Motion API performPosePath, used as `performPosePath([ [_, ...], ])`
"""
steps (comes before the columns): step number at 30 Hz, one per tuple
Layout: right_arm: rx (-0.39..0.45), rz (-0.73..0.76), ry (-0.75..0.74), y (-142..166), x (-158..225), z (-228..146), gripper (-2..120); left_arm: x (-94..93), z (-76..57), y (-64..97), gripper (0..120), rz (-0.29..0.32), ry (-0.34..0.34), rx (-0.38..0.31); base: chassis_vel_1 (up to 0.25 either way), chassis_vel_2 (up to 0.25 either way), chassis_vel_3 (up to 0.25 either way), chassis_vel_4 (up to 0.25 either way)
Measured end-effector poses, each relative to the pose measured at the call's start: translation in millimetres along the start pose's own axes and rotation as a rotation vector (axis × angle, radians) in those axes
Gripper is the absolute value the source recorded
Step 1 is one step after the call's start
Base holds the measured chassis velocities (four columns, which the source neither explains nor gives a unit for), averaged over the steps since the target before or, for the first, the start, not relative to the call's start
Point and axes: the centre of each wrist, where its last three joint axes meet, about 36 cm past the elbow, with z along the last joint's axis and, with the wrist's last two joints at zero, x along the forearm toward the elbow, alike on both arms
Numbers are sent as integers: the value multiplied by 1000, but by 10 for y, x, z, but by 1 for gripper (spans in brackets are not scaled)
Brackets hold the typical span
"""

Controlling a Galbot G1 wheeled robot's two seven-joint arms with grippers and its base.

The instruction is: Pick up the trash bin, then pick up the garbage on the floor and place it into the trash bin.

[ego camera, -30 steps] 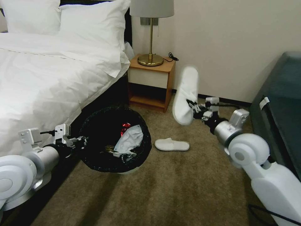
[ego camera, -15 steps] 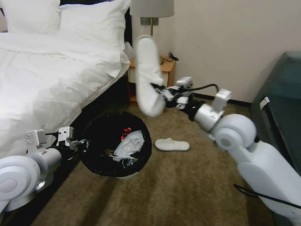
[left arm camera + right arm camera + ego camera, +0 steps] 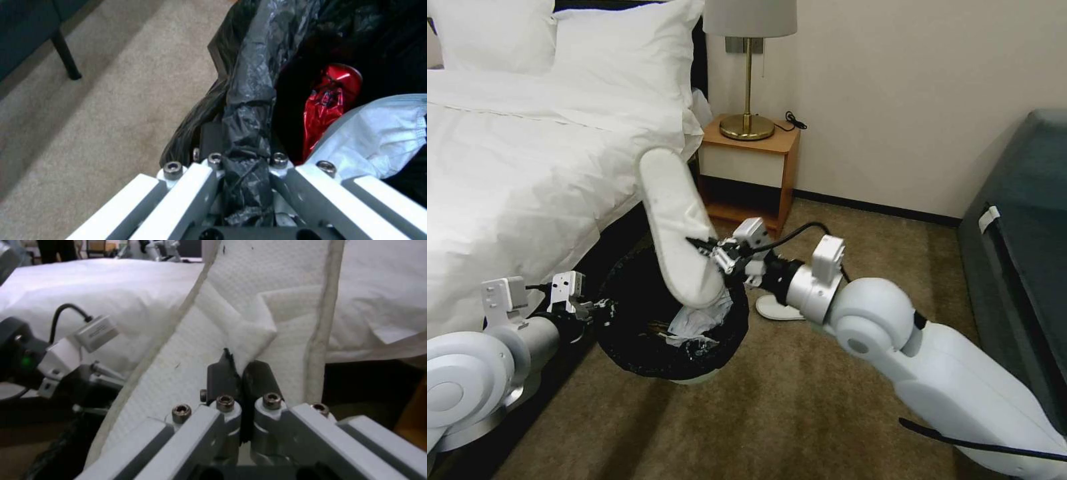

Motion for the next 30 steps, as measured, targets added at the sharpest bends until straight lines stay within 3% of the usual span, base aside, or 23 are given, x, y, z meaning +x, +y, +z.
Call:
performPosePath([
  [13,21,-10,27,148,-228,196,1,15,15,-58,2,-20,38,9,0,0,0,0],
  [21,27,8,48,173,-277,250,36,13,29,-86,2,-15,39,15,0,0,0,0],
  [28,23,22,42,178,-287,244,55,15,38,-88,2,-15,41,20,0,0,0,0],
  [30,23,27,36,175,-265,228,65,15,29,-84,2,-16,38,20,0,0,0,0],
])
